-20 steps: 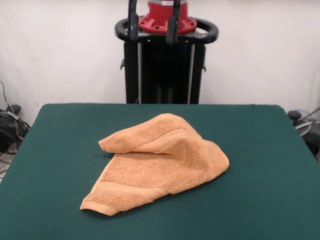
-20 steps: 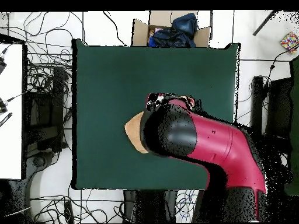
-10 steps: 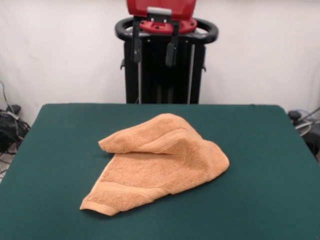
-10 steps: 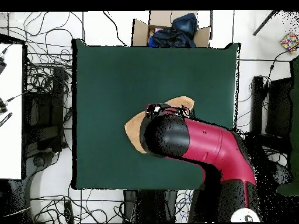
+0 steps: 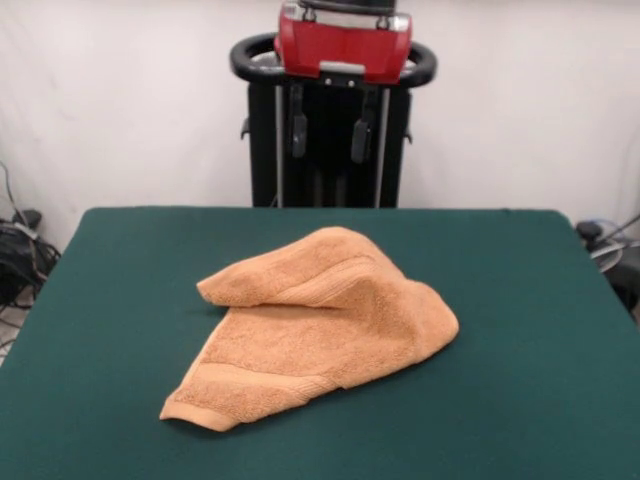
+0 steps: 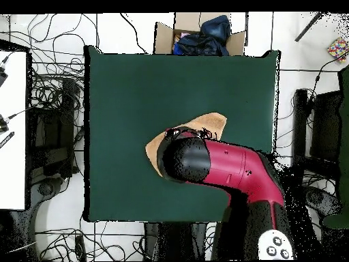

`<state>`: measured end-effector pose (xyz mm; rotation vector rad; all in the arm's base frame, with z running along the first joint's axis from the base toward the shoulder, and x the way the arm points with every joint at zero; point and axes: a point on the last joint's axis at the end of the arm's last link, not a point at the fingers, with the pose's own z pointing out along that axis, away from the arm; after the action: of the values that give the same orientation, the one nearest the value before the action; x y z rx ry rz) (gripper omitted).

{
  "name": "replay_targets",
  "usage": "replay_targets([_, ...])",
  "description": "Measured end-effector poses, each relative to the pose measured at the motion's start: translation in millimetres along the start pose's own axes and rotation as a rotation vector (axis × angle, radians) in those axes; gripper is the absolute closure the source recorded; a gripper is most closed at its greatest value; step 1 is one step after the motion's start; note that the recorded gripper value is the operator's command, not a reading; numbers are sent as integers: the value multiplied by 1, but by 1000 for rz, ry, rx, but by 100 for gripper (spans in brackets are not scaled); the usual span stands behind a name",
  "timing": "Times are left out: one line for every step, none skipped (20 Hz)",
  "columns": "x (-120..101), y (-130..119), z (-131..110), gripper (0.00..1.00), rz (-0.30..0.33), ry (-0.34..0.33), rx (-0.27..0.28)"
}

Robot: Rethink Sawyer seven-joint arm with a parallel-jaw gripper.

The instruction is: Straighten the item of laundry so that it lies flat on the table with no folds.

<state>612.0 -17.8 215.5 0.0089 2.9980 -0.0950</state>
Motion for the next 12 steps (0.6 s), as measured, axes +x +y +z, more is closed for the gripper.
replay_targets([0,0,2,0,-2,3,-1])
replay_targets([1,1,4,0,-3,7,-3])
replay_targets([2,1,6,0,-4,11,-4])
replay_targets([2,0,13,0,-4,21,-9])
replay_targets([2,-1,15,0,-4,24,-10])
replay_targets([2,-2,18,0,-3,26,-11])
replay_targets([0,-5,24,0,-1,32,-15])
replay_targets([-1,-8,28,0,-1,34,-16])
replay_targets([-3,-10,32,0,-2,36,-18])
replay_targets([-4,-13,36,0,-3,38,-20])
replay_targets([-5,-15,39,0,-4,39,-21])
replay_targets([-6,-17,41,0,-4,40,-21])
